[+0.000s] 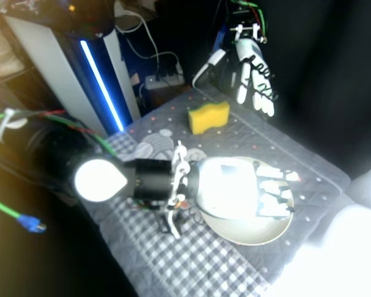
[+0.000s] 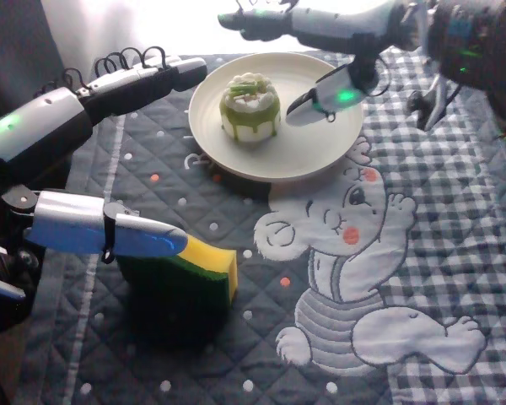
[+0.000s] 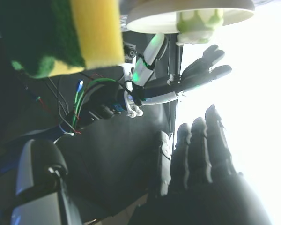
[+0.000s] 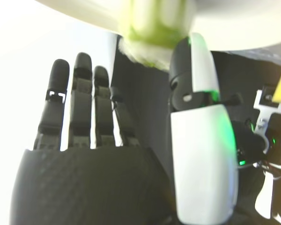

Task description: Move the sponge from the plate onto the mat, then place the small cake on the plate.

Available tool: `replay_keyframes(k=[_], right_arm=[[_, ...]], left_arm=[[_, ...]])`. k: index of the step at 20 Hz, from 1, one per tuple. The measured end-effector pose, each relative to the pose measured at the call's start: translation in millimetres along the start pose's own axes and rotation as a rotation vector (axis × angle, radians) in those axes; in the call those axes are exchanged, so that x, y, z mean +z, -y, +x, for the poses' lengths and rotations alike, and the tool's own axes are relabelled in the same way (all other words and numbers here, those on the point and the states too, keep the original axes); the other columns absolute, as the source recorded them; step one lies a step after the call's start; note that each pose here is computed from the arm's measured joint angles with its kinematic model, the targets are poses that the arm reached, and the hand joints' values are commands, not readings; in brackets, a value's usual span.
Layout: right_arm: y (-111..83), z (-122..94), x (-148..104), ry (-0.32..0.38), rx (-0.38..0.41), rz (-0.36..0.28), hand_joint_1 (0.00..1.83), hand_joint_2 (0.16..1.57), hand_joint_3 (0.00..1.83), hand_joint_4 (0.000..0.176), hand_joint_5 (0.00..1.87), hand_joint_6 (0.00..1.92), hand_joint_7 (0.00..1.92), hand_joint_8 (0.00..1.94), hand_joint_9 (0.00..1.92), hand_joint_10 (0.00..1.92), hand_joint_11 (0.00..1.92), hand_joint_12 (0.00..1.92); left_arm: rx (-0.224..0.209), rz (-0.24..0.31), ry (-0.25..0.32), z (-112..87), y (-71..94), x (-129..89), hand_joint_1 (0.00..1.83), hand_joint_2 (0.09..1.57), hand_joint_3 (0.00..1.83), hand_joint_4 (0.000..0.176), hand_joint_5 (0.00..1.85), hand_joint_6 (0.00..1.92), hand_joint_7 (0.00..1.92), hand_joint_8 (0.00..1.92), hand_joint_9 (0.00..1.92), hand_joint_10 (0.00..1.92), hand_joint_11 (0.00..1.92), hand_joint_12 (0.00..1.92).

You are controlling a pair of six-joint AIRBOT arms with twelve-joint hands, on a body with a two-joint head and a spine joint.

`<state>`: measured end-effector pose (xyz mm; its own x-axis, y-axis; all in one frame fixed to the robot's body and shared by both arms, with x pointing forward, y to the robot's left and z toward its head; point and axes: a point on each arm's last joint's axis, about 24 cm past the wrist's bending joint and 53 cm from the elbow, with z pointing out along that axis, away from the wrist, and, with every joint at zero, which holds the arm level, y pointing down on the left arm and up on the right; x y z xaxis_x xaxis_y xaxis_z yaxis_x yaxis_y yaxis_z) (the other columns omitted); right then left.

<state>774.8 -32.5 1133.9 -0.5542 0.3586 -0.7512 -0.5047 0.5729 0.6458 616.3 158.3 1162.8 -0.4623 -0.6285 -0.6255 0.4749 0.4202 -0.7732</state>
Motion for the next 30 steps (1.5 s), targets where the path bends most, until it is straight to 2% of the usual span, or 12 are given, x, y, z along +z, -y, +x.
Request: replay_keyframes(k=[2, 5, 7, 8, 9, 10, 13, 15, 17, 21, 25, 30], right_arm=[[0.6, -16.8, -21.3, 0.025, 0.025, -0.018, 0.81, 0.96, 0.0, 0.07, 0.0, 0.0, 0.26, 0.0, 0.28, 0.0, 0.0, 0.7], [4.8, -48.3, -79.1, 0.102, 0.141, -0.069, 0.81, 0.94, 0.0, 0.112, 0.0, 0.0, 0.18, 0.0, 0.19, 0.01, 0.0, 0.35], [0.7, -62.7, -114.7, 0.142, 0.109, -0.082, 0.82, 0.92, 0.0, 0.137, 0.0, 0.0, 0.16, 0.0, 0.16, 0.0, 0.0, 0.12], [-7.3, -72.3, -136.7, 0.177, 0.092, -0.103, 0.86, 0.92, 0.0, 0.168, 0.0, 0.0, 0.17, 0.0, 0.14, 0.0, 0.0, 0.03], [-17.8, -82.5, -163.2, 0.23, 0.092, -0.14, 0.92, 0.94, 0.01, 0.174, 0.0, 0.0, 0.16, 0.0, 0.12, 0.0, 0.01, 0.02], [-21.8, -85.7, -173.7, 0.253, 0.096, -0.157, 0.91, 0.94, 0.01, 0.176, 0.0, 0.0, 0.16, 0.0, 0.12, 0.0, 0.0, 0.01], [-21.8, -79.7, -210.9, 0.346, 0.165, -0.205, 0.75, 0.97, 0.01, 0.176, 0.0, 0.0, 0.15, 0.0, 0.11, 0.0, 0.0, 0.0], [-12.5, -61.9, -227.1, 0.383, 0.246, -0.209, 0.79, 0.95, 0.0, 0.176, 0.05, 0.02, 0.13, 0.0, 0.06, 0.0, 0.0, 0.0], [-13.4, -51.1, -245.3, 0.442, 0.293, -0.234, 0.73, 1.0, 0.02, 0.176, 0.06, 0.01, 0.11, 0.0, 0.08, 0.01, 0.0, 0.0], [-12.2, -47.1, -280.6, 0.554, 0.337, -0.249, 0.73, 1.03, 0.0, 0.166, 0.03, 0.01, 0.05, 0.01, 0.03, 0.0, 0.06, 0.02], [-27.3, -54.3, -292.4, 0.594, 0.325, -0.315, 0.78, 1.02, 0.0, 0.107, 0.05, 0.02, 0.05, 0.0, 0.04, 0.0, 0.03, 0.01], [-35.0, -44.0, -288.3, 0.562, 0.322, -0.328, 0.59, 1.05, 0.01, 0.114, 0.01, 0.0, 0.14, 0.0, 0.13, 0.01, 0.06, 0.02]], left_arm=[[-0.005, 0.005, 0.018, -4.4, 0.9, -2.4, 0.81, 0.8, 0.0, 0.059, 0.18, 0.01, 0.07, 0.01, 0.1, 0.0, 0.0, 0.64], [-0.016, 0.015, 0.069, -17.9, 2.6, -8.5, 0.87, 0.78, 0.0, 0.089, 0.11, 0.0, 0.01, 0.0, 0.0, 0.0, 0.0, 0.59], [-0.006, 0.012, 0.113, -32.7, 2.4, -13.9, 0.89, 0.76, 0.0, 0.099, 0.1, 0.0, 0.01, 0.0, 0.0, 0.0, 0.0, 0.62], [-0.007, 0.011, 0.138, -39.7, 3.4, -17.1, 0.94, 0.74, 0.0, 0.088, 0.12, 0.0, 0.02, 0.0, 0.0, 0.0, 0.0, 0.38], [0.002, 0.025, 0.165, -47.0, 6.8, -20.0, 0.96, 0.79, 0.0, 0.029, 0.02, 0.0, 0.0, 0.0, 0.0, 0.0, 0.0, 0.28], [0.001, 0.029, 0.176, -49.0, 7.7, -22.1, 0.89, 0.82, 0.02, 0.0, 0.0, 0.0, 0.0, 0.0, 0.0, 0.0, 0.0, 0.38], [-0.026, 0.004, 0.251, -58.4, -1.1, -41.0, 0.58, 0.91, 0.03, 0.0, 0.02, 0.0, 0.03, 0.0, 0.08, 0.01, 0.0, 0.88], [-0.047, -0.012, 0.297, -62.0, -4.9, -51.8, 0.37, 0.98, 0.05, 0.0, 0.0, 0.0, 0.0, 0.0, 0.06, 0.0, 0.0, 0.93], [-0.053, 0.014, 0.34, -67.3, 1.2, -60.5, 0.17, 1.21, 0.04, 0.0, 0.0, 0.0, 0.0, 0.0, 0.01, 0.0, 0.0, 0.63], [-0.067, 0.05, 0.397, -72.2, 10.4, -70.4, 0.08, 1.24, 0.01, 0.0, 0.0, 0.0, 0.0, 0.0, 0.0, 0.0, 0.0, 0.12], [-0.065, 0.096, 0.403, -73.1, 22.2, -69.7, 0.0, 1.28, 0.0, 0.0, 0.0, 0.0, 0.0, 0.0, 0.0, 0.0, 0.0, 0.0], [-0.064, 0.166, 0.406, -75.7, 40.6, -62.7, 0.0, 1.22, 0.0, 0.0, 0.0, 0.0, 0.0, 0.0, 0.0, 0.0, 0.0, 0.0]])
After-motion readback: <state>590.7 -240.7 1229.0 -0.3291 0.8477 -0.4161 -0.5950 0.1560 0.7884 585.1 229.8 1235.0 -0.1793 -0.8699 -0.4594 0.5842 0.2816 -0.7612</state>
